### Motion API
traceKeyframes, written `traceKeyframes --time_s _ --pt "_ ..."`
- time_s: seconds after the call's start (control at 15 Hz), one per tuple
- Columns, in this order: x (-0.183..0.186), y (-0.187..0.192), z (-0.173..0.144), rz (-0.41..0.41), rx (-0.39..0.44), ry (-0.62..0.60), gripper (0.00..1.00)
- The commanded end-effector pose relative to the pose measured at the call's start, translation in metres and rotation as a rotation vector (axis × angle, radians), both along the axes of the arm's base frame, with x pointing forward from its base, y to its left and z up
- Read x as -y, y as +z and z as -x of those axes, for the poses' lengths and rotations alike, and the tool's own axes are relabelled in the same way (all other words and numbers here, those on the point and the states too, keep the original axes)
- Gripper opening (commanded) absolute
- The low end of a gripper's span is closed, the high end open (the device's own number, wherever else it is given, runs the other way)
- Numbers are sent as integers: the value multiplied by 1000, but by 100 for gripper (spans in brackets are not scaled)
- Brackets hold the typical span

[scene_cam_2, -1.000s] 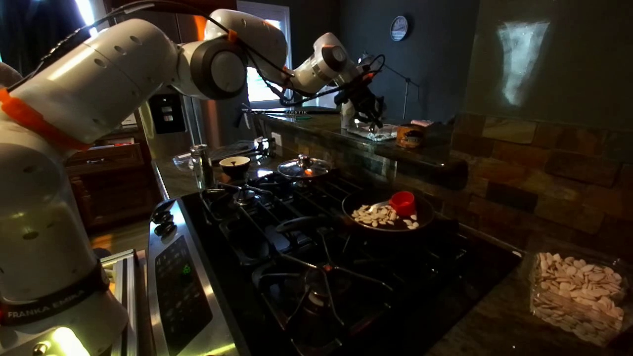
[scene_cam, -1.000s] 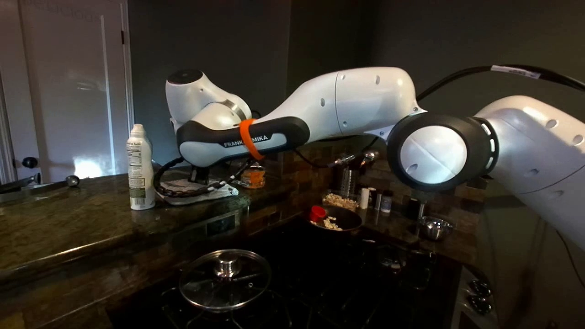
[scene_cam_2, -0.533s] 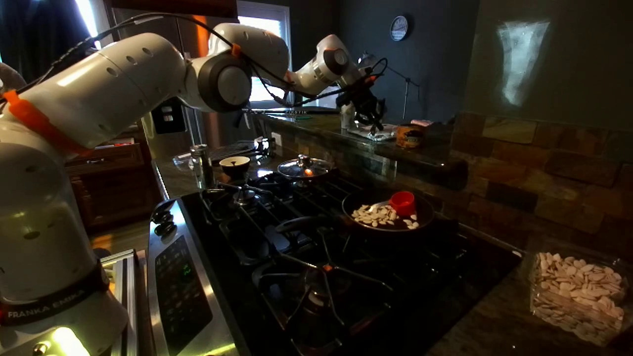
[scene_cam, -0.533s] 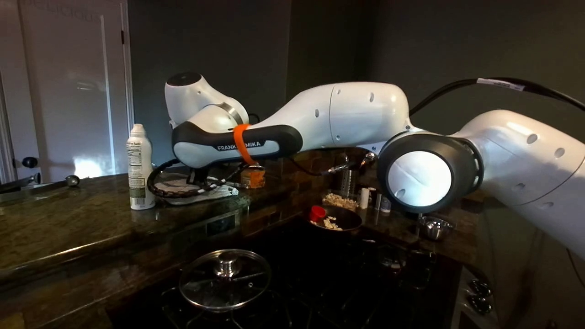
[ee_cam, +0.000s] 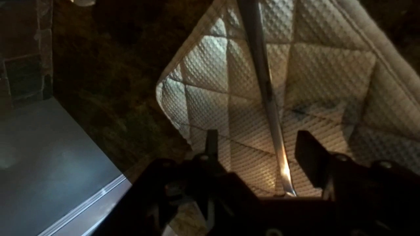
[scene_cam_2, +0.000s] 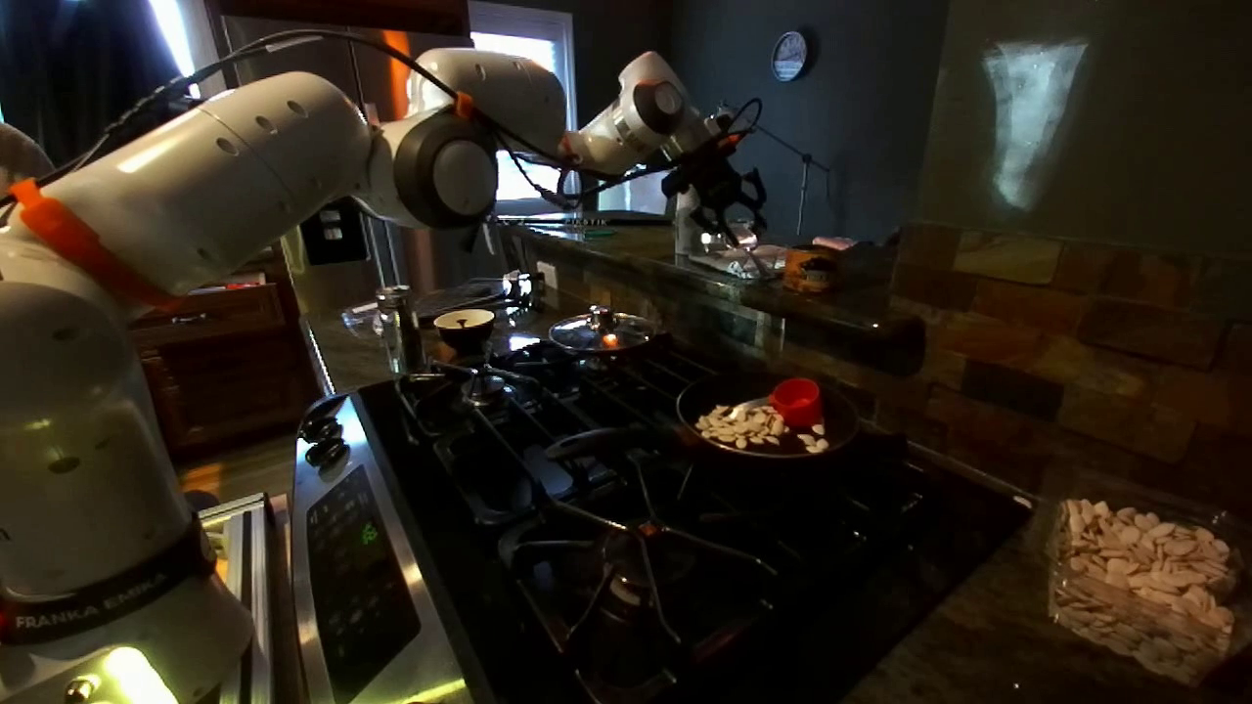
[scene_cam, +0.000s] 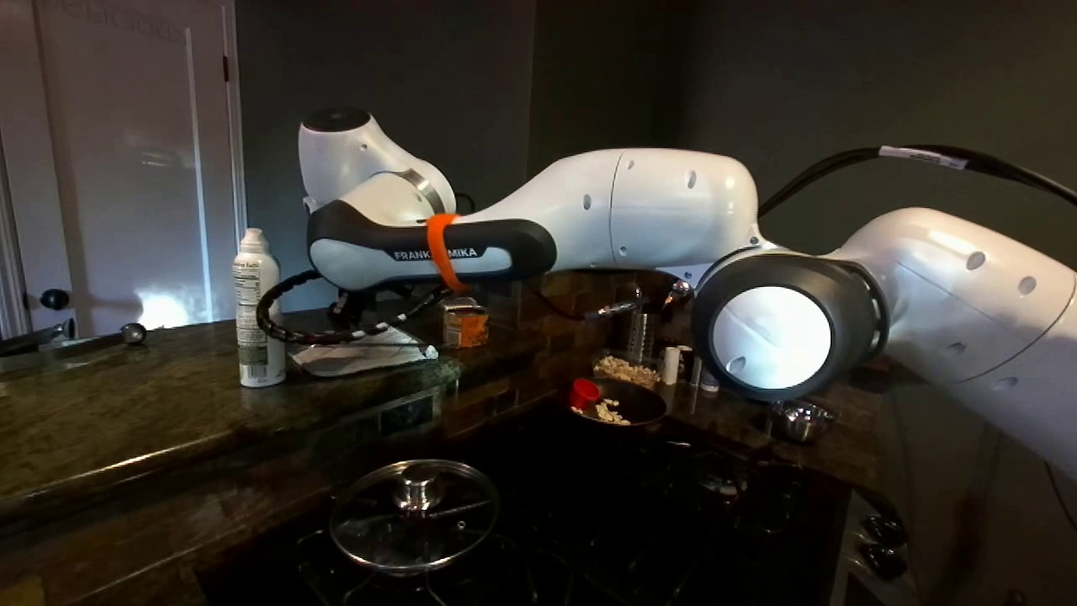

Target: Use the spoon to put some of the white objects onto the pan

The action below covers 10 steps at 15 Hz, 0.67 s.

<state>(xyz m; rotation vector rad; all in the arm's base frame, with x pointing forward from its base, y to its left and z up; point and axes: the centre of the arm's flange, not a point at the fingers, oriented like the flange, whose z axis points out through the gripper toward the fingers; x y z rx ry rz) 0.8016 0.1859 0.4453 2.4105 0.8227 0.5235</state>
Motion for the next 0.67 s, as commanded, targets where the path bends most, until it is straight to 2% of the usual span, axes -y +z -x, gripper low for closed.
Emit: traceKeyframes --time_s 0.0,0.07,0.33,0.47,0.53,0.6 --pt "-8 33 1 19 67 31 95" --pt "-7 41 12 35 106 79 100" --pt "2 72 54 61 326 231 100" --pt "12 80 63 73 457 267 100" --pt "-16 97 1 55 381 242 100" --pt "-13 102 0 61 419 259 100"
